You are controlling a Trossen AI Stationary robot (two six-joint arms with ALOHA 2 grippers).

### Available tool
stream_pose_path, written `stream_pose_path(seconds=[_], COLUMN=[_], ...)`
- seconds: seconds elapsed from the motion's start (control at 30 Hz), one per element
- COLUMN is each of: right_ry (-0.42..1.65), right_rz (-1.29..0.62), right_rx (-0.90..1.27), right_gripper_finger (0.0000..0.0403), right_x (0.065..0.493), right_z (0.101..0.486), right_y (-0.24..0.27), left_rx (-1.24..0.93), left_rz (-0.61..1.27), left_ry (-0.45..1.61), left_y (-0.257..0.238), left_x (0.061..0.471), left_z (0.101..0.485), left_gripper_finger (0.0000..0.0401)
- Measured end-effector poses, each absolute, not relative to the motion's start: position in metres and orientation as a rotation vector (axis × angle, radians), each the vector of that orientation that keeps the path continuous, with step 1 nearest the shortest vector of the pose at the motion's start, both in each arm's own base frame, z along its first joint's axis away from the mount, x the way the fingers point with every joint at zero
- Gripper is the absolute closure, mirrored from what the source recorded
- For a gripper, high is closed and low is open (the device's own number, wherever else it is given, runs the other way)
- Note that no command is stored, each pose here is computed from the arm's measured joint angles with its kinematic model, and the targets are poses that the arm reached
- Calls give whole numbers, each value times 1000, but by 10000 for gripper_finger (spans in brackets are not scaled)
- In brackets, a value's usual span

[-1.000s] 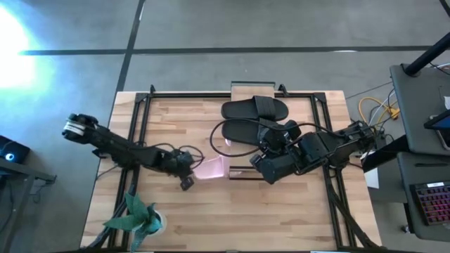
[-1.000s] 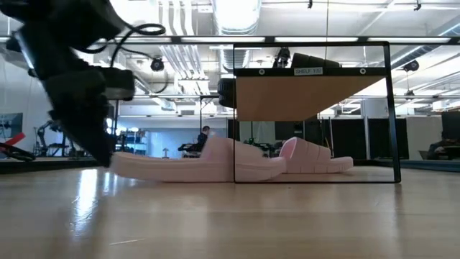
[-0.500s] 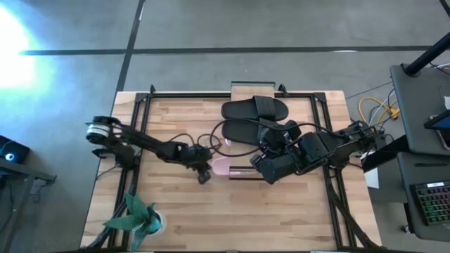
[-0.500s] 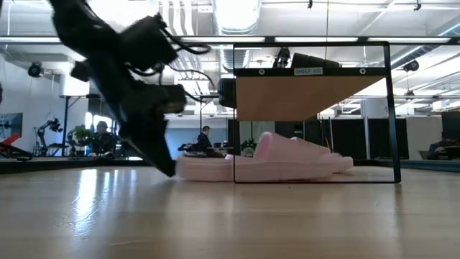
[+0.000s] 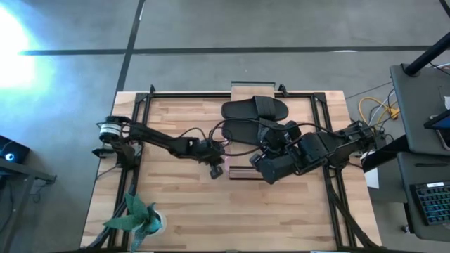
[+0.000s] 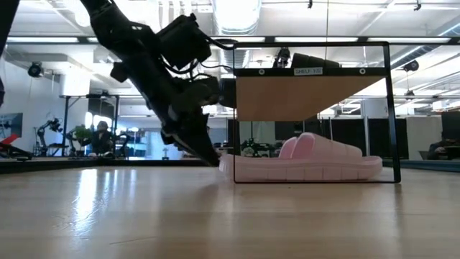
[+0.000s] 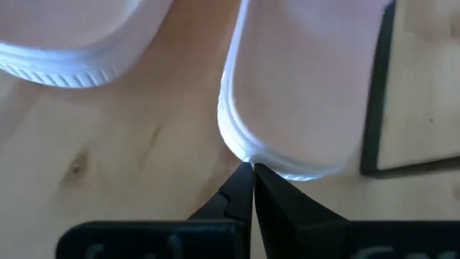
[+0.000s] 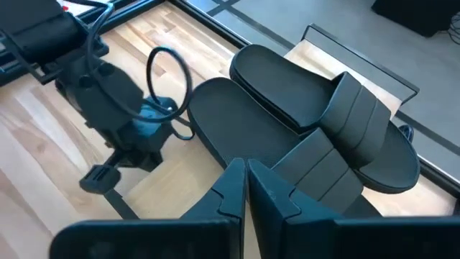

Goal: Pick and place slides into the shelf
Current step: Put the right pink slide under the shelf, then adjust the pink slide under the shelf

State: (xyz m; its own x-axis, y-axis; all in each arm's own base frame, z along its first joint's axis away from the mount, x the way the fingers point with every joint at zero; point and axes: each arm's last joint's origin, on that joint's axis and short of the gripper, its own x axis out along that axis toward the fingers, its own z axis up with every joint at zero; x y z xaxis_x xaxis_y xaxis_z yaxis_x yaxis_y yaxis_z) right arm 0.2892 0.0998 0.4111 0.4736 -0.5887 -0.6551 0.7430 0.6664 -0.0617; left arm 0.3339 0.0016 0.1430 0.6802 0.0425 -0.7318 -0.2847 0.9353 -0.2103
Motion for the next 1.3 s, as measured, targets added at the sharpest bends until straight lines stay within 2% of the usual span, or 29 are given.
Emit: stream_pose_path(seconds=[0.2,0.33,0.43,0.53,0.67,0.87,1.1,1.3], right_ry=[705,705,704,695,674,655,848,985], right_rz=[-827,-830,-828,-821,-797,-789,-890,-1080], right_rx=[240,244,259,277,360,596,916,1073], right_gripper_finger=[394,394,394,394,394,394,394,394], right_x=[290,290,289,285,273,241,198,159], right_z=[409,408,409,411,418,414,371,327], right_y=[100,100,101,102,107,121,137,148], left_rx=[-297,-227,-200,-193,-263,-432,-618,-771], left_rz=[215,284,318,305,292,307,257,204], left_ry=[799,867,912,872,774,691,622,569], left_y=[7,9,8,2,-6,-13,-16,-18], left_x=[331,319,306,292,268,225,191,185], left_z=[144,152,164,183,205,209,198,187], left_gripper_finger=[401,401,401,401,401,401,401,401])
